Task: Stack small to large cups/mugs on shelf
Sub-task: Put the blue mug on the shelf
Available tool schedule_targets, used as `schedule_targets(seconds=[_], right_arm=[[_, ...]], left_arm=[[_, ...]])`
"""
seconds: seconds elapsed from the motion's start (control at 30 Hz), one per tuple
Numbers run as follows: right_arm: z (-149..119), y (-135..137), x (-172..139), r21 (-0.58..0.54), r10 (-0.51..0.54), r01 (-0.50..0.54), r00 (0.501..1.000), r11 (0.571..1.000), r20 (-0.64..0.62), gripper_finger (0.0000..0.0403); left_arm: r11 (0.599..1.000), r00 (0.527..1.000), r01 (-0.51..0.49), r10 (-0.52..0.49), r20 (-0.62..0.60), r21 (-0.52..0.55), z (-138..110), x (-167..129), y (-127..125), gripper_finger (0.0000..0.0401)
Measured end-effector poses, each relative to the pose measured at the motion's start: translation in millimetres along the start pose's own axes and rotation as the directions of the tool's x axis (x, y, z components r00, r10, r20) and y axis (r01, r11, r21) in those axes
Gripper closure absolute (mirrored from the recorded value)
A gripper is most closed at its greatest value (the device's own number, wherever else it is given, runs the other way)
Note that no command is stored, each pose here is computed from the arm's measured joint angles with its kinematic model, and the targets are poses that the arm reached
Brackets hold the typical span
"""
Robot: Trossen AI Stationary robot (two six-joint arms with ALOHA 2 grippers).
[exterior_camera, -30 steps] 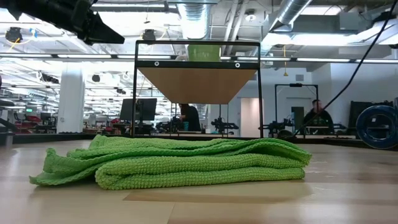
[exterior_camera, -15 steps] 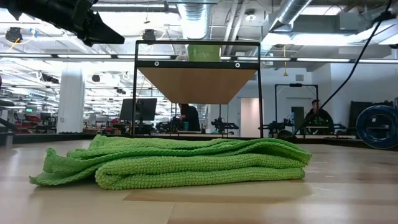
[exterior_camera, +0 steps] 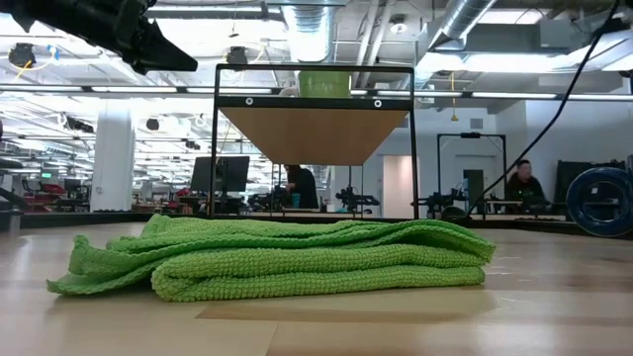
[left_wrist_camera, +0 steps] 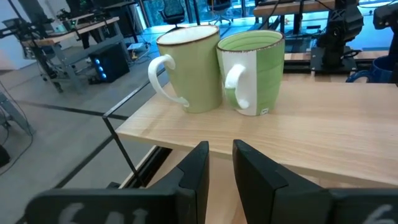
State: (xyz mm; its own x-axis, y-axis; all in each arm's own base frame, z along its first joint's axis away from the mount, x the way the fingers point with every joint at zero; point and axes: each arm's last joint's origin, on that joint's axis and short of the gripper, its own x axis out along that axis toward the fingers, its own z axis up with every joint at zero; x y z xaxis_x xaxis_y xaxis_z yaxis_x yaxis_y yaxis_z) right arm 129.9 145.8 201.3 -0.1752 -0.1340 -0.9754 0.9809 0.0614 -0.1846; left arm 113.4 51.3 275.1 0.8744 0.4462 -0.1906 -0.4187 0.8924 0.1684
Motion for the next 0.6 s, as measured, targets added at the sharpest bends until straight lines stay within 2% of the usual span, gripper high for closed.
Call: schedule_targets(seconds=[0.17,0.37,0.6], right_arm=[[-0.4,0.5,0.5,-0.067,0.0,0.0,1.0,0.998,0.0,0.0193],[-0.6,0.2,0.5,-0.042,-0.007,0.007,1.0,0.999,-0.006,0.0197],[-1.8,2.0,0.4,-0.032,0.009,-0.009,1.0,0.999,-0.023,0.0259]], left_arm=[[1.0,1.0,0.0,0.0,0.0,0.0,0.0,0.0,0.0,0.0338],[1.0,1.0,0.0,0.0,0.0,0.001,0.0,0.0,0.0,0.0338],[1.0,1.0,0.0,0.0,0.0,0.002,0.0,0.0,0.0,0.0338]])
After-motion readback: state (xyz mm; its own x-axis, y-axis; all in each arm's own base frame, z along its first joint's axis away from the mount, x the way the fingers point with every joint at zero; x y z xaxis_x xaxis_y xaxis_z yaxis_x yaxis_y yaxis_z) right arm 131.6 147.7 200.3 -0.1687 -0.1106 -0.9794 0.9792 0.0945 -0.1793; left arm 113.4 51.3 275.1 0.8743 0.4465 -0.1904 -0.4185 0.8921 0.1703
